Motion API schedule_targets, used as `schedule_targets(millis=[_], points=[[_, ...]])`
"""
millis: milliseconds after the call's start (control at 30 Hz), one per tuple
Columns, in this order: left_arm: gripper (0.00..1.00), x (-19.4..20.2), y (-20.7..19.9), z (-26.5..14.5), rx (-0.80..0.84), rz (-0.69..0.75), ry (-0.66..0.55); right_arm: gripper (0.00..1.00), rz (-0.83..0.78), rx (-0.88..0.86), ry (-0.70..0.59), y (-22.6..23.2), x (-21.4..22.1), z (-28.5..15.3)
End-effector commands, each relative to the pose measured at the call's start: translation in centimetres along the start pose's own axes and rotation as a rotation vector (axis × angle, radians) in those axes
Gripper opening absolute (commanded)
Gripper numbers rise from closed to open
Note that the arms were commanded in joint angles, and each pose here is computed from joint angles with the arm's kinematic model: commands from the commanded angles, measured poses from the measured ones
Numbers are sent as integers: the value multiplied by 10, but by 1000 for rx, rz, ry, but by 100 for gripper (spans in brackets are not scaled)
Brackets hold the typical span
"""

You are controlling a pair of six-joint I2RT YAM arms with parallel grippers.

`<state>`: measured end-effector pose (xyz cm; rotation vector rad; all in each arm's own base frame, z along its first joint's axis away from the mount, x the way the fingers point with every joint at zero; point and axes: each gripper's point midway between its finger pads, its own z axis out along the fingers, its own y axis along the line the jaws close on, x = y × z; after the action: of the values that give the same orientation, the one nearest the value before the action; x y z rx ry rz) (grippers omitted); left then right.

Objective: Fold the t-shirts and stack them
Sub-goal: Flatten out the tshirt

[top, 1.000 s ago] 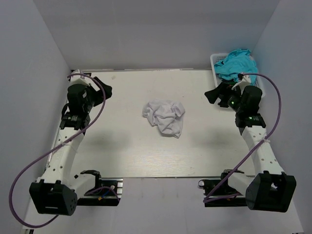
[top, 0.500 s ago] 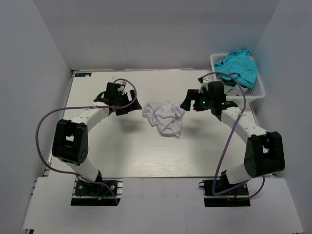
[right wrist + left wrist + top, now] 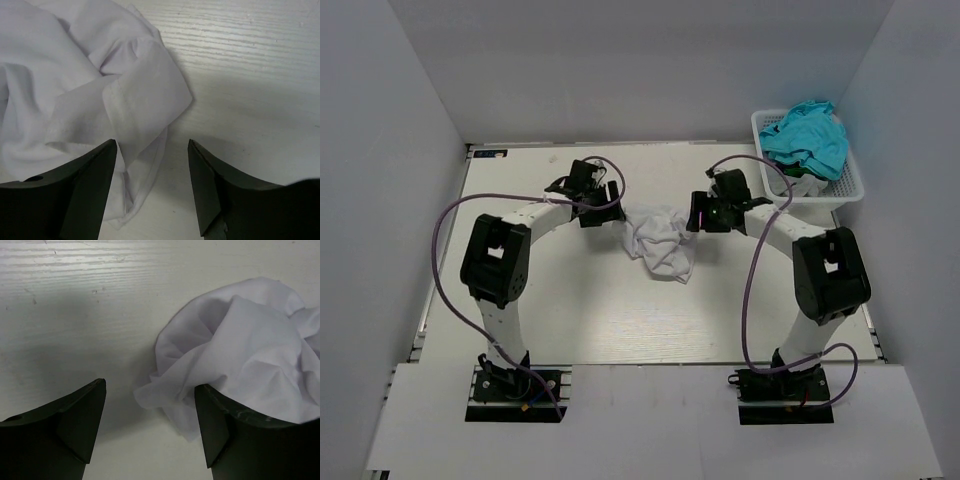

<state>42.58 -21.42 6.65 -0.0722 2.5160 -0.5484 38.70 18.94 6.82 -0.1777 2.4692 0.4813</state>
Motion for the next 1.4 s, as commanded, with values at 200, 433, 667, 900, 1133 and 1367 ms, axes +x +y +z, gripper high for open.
schedule_targets(millis=[200,433,667,900,1133,1367], points=[[55,-14,-24,10,71,41,-6,61,-37,50,-54,10,-34,35],[0,-30,-31,-11,68,67,-48,0,4,127,-130,8,-54,23],[0,-86,-87,-124,276,138,-372,0,-37,54,-408,41,-112,-81],[0,-98,-112,-259,400,173,-659,0,-45,2,-669,58,-135,-210],[0,-88,-113,-383,442,219,-907,0,-62,-82,-966,74,-146,-339],[0,-60,-99,-475,476,209,-1102,0,-120,-151,-1166,86,-137,-430]])
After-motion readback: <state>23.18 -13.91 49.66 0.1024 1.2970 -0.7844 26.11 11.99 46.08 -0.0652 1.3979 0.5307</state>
